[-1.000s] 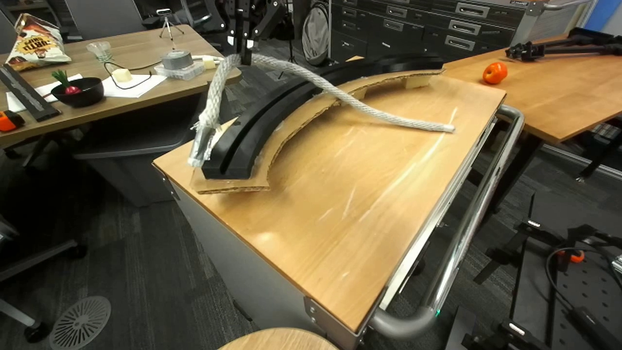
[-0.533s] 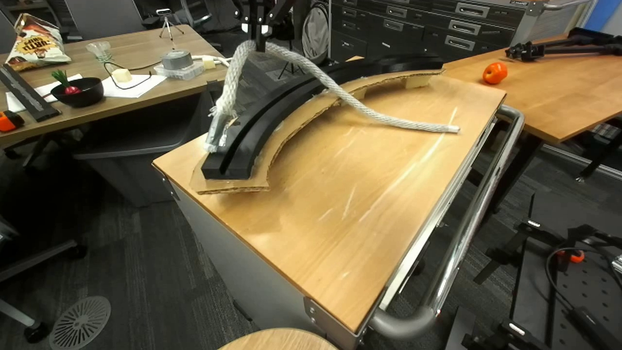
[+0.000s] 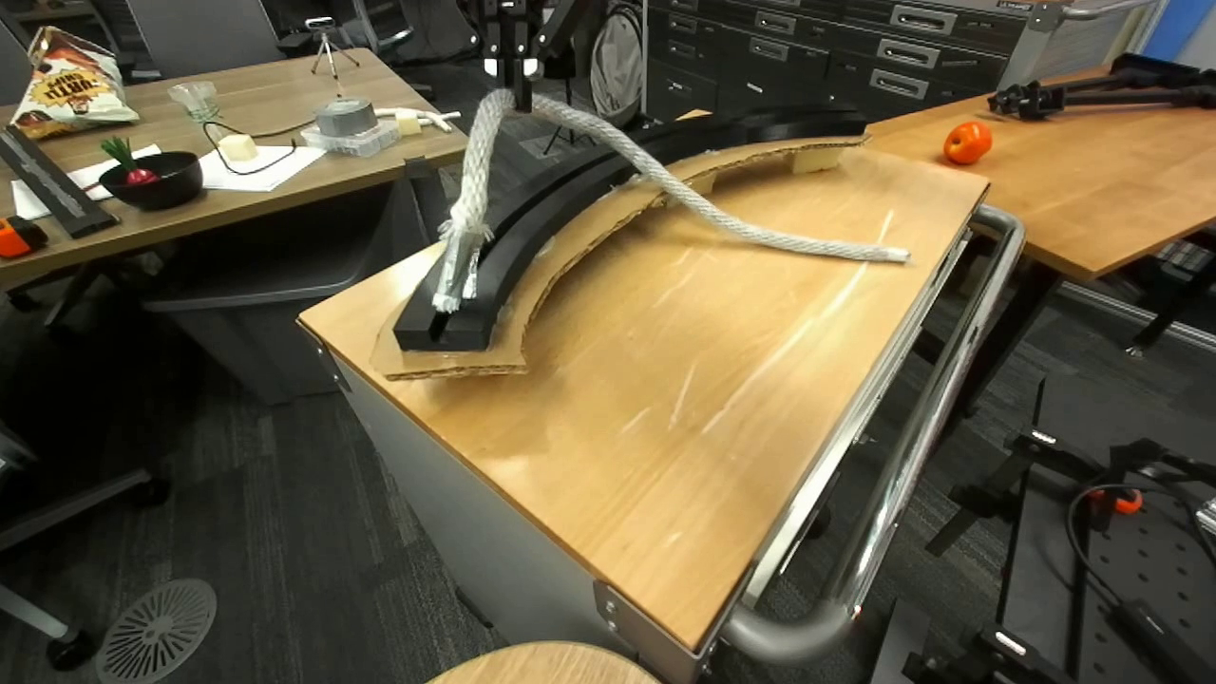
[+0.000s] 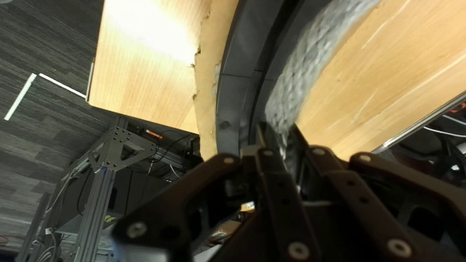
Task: Place the rope along the black object
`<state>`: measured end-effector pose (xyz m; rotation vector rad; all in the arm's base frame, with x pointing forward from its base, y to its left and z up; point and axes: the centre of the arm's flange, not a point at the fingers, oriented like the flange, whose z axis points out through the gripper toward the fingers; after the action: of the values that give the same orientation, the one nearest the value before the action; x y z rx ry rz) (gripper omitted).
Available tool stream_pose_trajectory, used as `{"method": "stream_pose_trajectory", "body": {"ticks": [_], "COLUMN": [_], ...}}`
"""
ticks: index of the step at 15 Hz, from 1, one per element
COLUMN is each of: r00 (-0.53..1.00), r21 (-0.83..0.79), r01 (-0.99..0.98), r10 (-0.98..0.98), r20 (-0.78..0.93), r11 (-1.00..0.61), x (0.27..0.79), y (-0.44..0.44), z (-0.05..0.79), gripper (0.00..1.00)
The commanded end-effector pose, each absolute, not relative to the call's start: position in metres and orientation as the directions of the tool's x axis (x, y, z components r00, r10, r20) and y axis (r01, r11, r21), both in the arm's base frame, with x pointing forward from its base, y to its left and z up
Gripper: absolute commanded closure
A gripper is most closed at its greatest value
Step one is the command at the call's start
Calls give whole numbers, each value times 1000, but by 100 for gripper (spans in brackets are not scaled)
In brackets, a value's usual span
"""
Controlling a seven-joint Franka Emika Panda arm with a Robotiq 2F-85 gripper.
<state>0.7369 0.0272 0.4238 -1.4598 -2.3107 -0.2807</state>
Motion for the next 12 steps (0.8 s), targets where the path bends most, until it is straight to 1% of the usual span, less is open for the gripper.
{"method": "stream_pose_trajectory", "body": {"ticks": [1, 7, 12], "r00": [-380, -344, -276], "r21": [-86, -119, -139], "r01": [883, 898, 929], "r10": [811, 844, 893], "r20": [445, 411, 356], "r11": [462, 424, 343], "x": [774, 771, 771], "y": [43, 50, 44], "z": [425, 410, 410], "gripper": [91, 90, 90]}}
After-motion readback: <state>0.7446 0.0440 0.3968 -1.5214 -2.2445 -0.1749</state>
